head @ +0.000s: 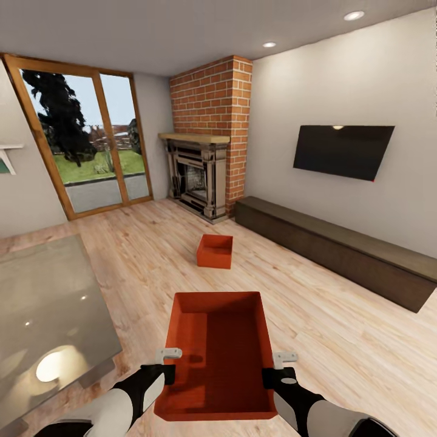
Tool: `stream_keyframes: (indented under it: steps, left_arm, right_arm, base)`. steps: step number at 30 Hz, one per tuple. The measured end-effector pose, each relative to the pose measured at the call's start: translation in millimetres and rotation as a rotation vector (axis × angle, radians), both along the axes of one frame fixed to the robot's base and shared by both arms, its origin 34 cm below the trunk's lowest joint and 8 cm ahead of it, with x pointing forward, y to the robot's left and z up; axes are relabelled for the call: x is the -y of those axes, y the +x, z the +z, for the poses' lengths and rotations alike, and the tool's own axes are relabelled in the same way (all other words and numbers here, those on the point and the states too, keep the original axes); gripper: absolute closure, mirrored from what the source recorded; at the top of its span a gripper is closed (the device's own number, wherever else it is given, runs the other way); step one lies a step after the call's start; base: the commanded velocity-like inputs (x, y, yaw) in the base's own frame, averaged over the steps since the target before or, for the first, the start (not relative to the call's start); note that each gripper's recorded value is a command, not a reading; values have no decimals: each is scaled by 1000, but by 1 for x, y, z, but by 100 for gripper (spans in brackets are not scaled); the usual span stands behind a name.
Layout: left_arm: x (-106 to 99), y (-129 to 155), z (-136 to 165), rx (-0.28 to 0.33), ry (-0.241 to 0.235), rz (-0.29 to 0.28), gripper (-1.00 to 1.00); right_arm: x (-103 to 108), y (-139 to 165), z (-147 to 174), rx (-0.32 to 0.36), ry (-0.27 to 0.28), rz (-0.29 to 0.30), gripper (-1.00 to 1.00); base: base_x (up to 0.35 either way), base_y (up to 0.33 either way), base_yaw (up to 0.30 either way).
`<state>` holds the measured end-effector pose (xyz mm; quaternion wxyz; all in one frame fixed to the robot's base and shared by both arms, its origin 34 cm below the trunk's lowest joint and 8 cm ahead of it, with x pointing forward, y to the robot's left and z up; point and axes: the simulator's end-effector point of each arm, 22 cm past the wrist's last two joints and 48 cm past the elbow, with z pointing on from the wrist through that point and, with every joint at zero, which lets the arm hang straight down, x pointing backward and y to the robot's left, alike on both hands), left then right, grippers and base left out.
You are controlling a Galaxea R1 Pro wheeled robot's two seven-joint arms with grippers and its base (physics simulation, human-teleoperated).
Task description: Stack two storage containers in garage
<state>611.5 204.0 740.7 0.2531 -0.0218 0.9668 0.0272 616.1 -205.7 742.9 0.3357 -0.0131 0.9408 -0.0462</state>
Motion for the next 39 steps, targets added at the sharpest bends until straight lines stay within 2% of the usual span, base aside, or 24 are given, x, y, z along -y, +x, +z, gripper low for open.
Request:
stream_keyframes:
  steps: [39]
  left_arm:
    - [0, 14, 30, 59, 0, 0, 100]
  right_arm:
    - [0, 13, 30, 59, 0, 0, 100]
  base:
    - [0, 0, 0]
